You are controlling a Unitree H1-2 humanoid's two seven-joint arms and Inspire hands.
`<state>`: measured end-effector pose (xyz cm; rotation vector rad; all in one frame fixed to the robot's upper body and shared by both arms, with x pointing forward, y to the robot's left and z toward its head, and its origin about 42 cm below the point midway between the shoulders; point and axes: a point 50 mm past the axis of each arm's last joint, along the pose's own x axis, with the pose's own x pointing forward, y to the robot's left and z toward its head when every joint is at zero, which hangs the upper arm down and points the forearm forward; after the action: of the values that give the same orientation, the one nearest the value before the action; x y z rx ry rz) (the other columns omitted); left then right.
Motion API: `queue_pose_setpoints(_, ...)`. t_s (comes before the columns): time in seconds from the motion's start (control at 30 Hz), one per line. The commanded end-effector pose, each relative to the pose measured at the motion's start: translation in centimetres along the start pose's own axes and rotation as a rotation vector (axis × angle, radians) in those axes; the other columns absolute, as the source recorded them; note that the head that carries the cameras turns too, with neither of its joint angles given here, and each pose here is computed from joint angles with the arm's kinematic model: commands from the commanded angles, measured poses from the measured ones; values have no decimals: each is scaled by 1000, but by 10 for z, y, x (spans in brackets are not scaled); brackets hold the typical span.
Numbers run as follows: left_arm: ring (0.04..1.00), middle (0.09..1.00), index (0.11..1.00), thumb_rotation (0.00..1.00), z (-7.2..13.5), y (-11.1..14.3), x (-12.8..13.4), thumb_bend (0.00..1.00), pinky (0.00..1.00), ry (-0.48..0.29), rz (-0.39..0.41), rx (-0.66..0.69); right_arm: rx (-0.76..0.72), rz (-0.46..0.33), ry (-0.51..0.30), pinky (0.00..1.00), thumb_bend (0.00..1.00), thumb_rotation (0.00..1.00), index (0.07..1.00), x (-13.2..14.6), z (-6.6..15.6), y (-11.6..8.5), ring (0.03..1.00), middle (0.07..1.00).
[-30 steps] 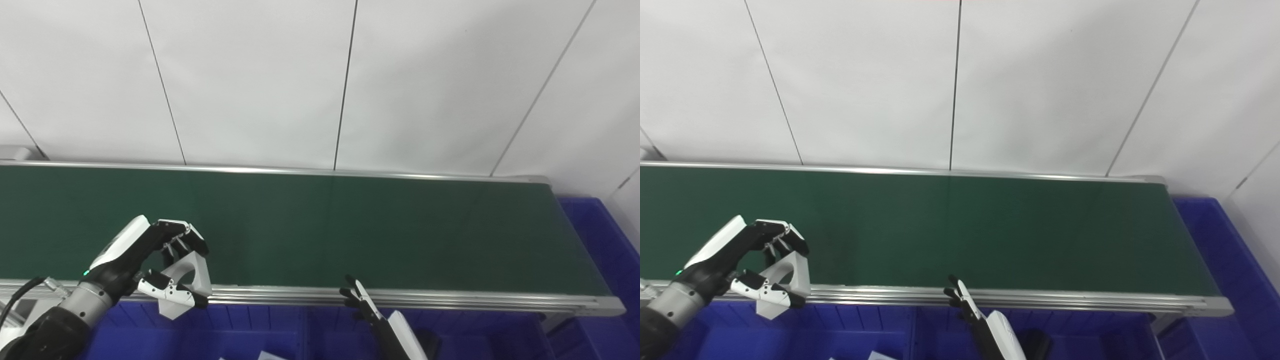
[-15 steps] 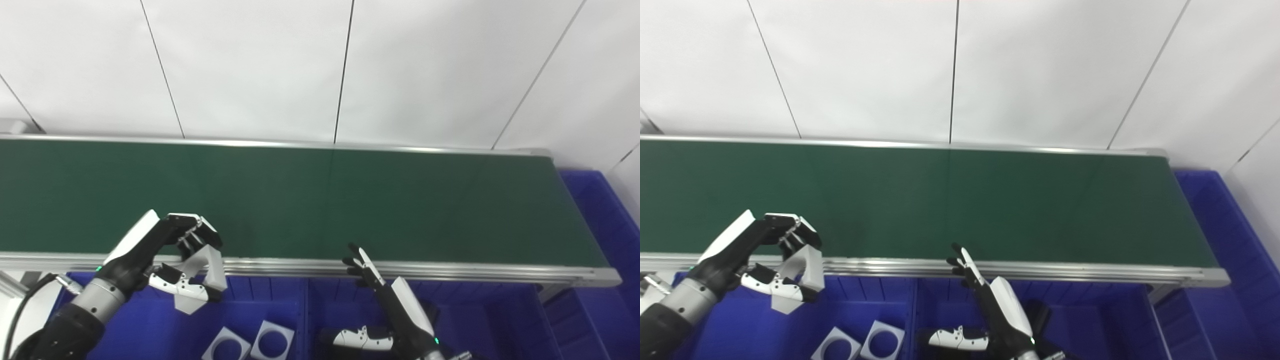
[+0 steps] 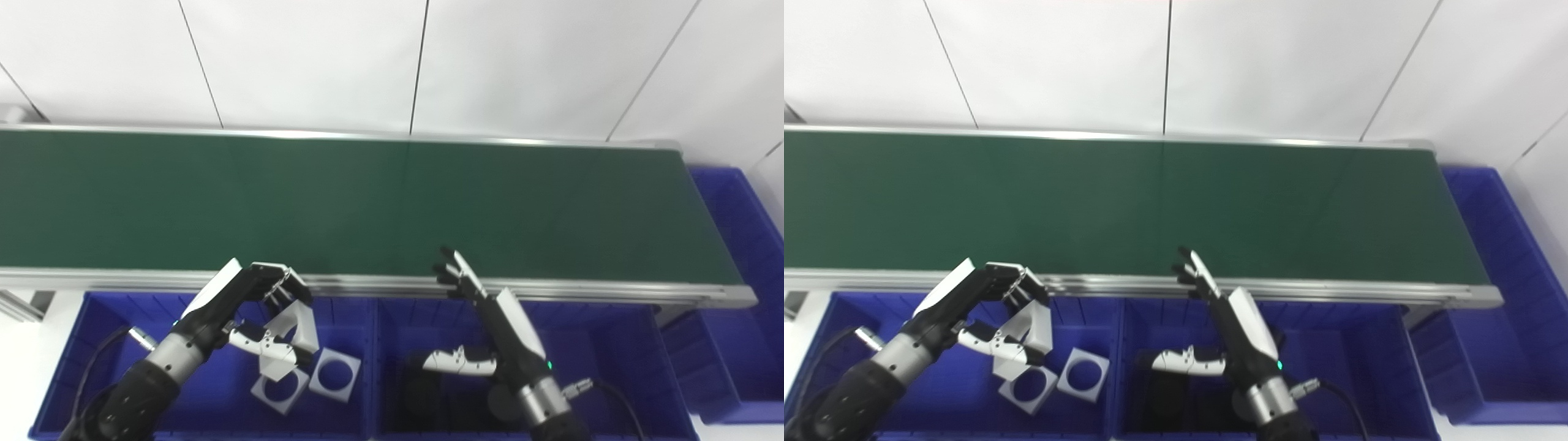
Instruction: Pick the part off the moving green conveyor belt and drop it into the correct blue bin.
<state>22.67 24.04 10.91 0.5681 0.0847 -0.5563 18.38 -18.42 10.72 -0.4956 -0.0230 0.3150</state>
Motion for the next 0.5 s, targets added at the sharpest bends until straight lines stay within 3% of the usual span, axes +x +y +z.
queue_pose_setpoints(0.0,410,492,515,0,6,1,5,497,373,-30,24,56,9,-16,-29,785,867,385,975,0,10,-7,856,894)
queue_pose_setpoints(0.2,383,482,534,0,-4,-18,13,495,362,22,21,145,8,-11,-22,784,862,350,965,-3,12,-12,857,900)
queue_pose_setpoints(0.37,402,476,549,0,-8,-25,15,494,425,37,11,272,15,-1,-21,799,852,332,966,-4,13,-14,862,903)
queue_pose_setpoints(0.43,416,503,538,0,-9,-28,16,495,434,49,4,321,12,0,-20,793,848,331,966,-3,12,-15,857,900)
queue_pose_setpoints(0.47,450,603,512,0,-9,-29,16,494,441,56,3,346,13,1,-18,793,847,324,967,-3,13,-15,856,899)
